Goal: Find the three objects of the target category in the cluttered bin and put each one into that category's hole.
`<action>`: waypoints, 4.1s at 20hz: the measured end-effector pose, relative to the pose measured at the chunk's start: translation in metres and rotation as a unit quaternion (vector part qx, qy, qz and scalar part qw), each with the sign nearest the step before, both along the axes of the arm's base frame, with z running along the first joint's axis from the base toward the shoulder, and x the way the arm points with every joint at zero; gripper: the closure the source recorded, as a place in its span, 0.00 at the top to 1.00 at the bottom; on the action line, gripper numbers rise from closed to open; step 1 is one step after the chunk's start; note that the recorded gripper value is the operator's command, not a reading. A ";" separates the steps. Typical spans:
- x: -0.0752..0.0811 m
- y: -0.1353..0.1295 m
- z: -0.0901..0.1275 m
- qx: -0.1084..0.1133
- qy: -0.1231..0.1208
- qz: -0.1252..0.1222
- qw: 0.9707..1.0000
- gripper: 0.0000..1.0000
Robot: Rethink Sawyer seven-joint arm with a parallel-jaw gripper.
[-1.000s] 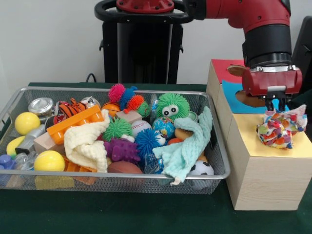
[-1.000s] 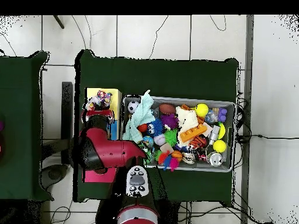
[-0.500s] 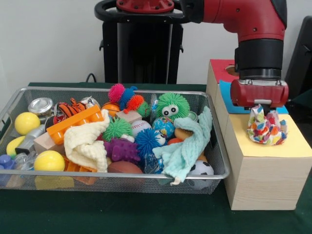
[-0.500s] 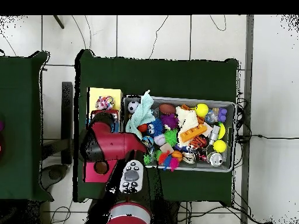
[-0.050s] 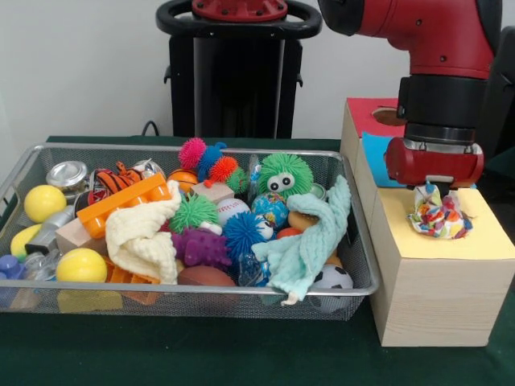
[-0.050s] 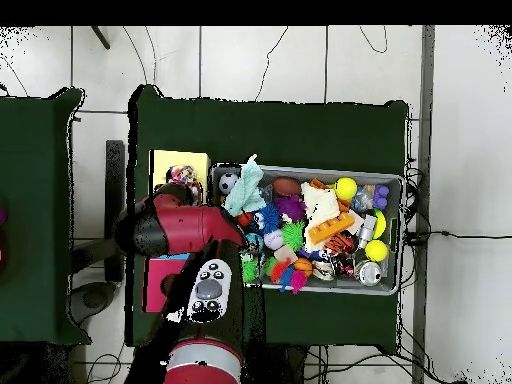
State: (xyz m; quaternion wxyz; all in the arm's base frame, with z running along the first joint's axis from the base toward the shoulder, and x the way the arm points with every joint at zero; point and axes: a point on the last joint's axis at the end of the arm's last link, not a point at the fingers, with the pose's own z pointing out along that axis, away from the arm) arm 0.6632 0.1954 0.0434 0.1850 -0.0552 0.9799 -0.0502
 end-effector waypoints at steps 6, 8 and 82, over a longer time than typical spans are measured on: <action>0.005 0.000 -0.001 -0.001 0.019 -0.002 1.000 0.00; 0.005 -0.001 -0.001 0.001 0.022 -0.004 1.000 0.00; 0.024 -0.007 -0.005 0.058 0.106 -0.032 0.992 1.00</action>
